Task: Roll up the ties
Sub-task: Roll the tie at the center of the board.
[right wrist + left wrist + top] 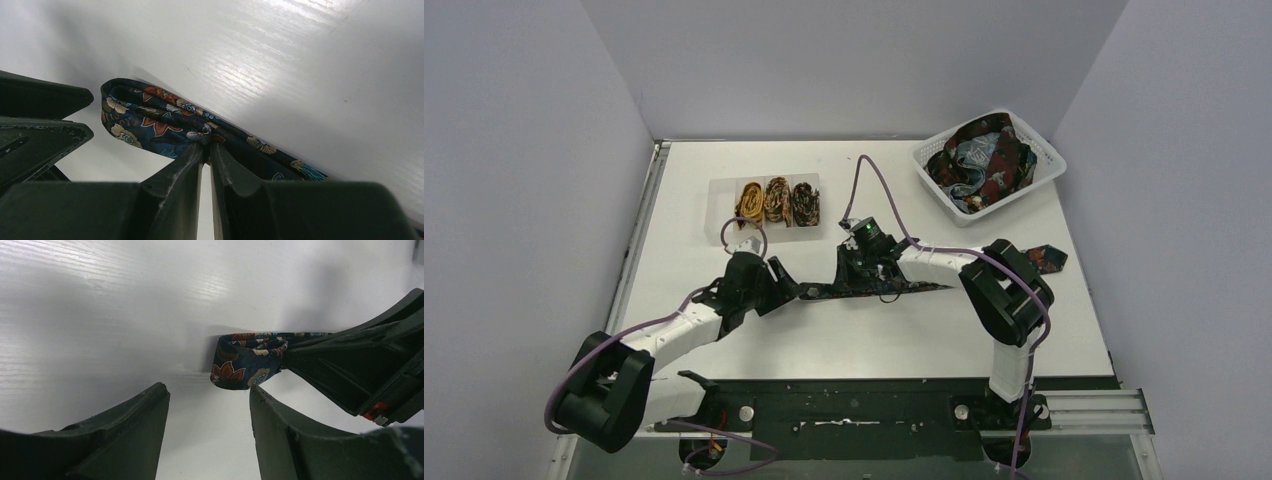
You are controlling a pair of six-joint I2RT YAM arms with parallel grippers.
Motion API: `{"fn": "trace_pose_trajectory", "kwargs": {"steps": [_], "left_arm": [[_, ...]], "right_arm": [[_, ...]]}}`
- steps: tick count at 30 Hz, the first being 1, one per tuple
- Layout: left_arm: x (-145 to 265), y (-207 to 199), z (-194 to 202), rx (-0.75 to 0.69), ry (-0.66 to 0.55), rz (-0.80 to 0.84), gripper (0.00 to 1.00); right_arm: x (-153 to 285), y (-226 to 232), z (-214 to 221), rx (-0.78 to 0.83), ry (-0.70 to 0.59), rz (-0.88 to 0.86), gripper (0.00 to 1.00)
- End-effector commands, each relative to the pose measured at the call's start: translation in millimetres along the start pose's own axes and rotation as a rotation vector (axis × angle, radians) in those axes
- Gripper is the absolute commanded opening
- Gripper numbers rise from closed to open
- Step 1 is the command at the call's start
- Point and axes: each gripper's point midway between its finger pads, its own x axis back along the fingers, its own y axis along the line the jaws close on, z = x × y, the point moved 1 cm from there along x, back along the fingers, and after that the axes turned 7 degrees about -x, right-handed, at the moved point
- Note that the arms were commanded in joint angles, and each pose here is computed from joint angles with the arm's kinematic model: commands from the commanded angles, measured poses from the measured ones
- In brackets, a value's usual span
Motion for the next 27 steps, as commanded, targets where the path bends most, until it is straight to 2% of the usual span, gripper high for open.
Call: {"fn": "trace_pose_trajectory", "kwargs": {"steps": [1, 4, 10, 15, 19, 23, 27], "left_arm": [[-3.7, -18.2, -14.8, 0.003, -0.048, 0.088, 0.59], [-5.5, -20.4, -14.8, -0.002, -0.054, 0.114, 0.65], [-9.6, -31.4, -13.8, 0.005, -0.025, 0.234, 0.66], [-9.4, -35.8, -3.9, -0.014, 0.031, 0.376, 0.64], [-2.4, -14.2, -7.5, 0.014, 0.015, 0.443, 0.62], [-6.9, -6.4, -5.3, -0.032, 0.056, 0.432, 0.58], [-14.1, -2.8, 1.7, -0.018, 0.091, 0.432, 0.53]], "right_arm": [[-6.9, -15.7, 4.7, -0.017, 0.001, 0.056, 0.15], [-7.8, -17.9, 6.6, -0.019, 0.007, 0.063, 0.15], [-9.7, -22.4, 10.5, -0.023, 0.019, 0.073, 0.15], [-10.6, -23.4, 11.2, -0.026, 0.025, 0.071, 0.15], [-9.5, -24.0, 11.0, -0.025, 0.026, 0.068, 0.15], [-10.1, -24.7, 11.5, -0.027, 0.029, 0.068, 0.15], [-11.9, -24.6, 12.3, -0.03, 0.032, 0.062, 0.15]]}}
